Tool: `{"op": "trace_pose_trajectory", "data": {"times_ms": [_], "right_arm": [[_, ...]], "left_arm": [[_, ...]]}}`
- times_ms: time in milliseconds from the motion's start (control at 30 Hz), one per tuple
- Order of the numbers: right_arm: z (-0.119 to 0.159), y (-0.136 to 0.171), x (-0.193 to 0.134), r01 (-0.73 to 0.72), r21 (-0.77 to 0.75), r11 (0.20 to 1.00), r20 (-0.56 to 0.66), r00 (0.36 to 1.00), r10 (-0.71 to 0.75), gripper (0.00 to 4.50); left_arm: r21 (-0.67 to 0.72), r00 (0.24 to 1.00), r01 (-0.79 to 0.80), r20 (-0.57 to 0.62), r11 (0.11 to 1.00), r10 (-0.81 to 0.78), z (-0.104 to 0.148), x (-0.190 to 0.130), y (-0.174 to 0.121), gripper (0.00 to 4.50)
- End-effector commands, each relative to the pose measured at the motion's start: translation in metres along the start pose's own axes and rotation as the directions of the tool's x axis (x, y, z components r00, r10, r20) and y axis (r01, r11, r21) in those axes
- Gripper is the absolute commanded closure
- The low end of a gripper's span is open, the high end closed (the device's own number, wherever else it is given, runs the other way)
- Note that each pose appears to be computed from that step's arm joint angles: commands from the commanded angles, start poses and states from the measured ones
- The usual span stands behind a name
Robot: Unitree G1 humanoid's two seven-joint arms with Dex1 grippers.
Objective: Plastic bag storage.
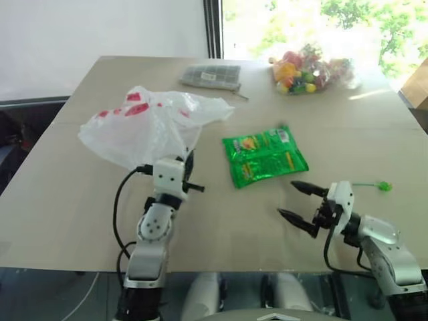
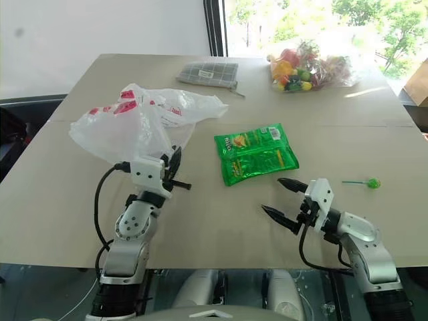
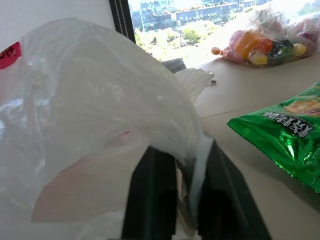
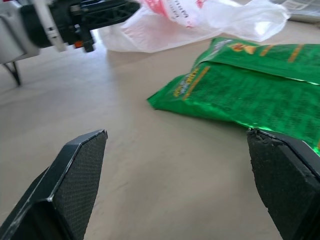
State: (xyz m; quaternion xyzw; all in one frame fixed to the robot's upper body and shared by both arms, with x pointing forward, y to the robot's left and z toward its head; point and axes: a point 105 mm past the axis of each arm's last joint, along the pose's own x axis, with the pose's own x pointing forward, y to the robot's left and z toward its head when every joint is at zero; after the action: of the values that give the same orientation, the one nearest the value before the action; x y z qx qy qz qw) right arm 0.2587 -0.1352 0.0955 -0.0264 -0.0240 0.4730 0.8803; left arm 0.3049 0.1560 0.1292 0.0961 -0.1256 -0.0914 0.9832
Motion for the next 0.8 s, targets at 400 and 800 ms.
{"op": "trace_pose_trajectory", "data": {"times_ms": [400, 800], "right_arm": [[0.04, -0.087, 0.039, 0.253, 0.204, 0.946, -0.045, 0.967, -0.249, 0.0], [0.001, -0.115, 0.071, 0.189, 0.437, 0.879, -0.352, 0.936, -0.026, 0.0]], "left_arm": [[-0.158, 0.997, 0.081, 0.021, 0.984, -0.078, 0.02, -0.057, 0.018, 4.47], [-0.125, 0.996, -0.075, -0.057, 0.989, 0.069, 0.008, -0.085, 0.067, 4.47]]}}
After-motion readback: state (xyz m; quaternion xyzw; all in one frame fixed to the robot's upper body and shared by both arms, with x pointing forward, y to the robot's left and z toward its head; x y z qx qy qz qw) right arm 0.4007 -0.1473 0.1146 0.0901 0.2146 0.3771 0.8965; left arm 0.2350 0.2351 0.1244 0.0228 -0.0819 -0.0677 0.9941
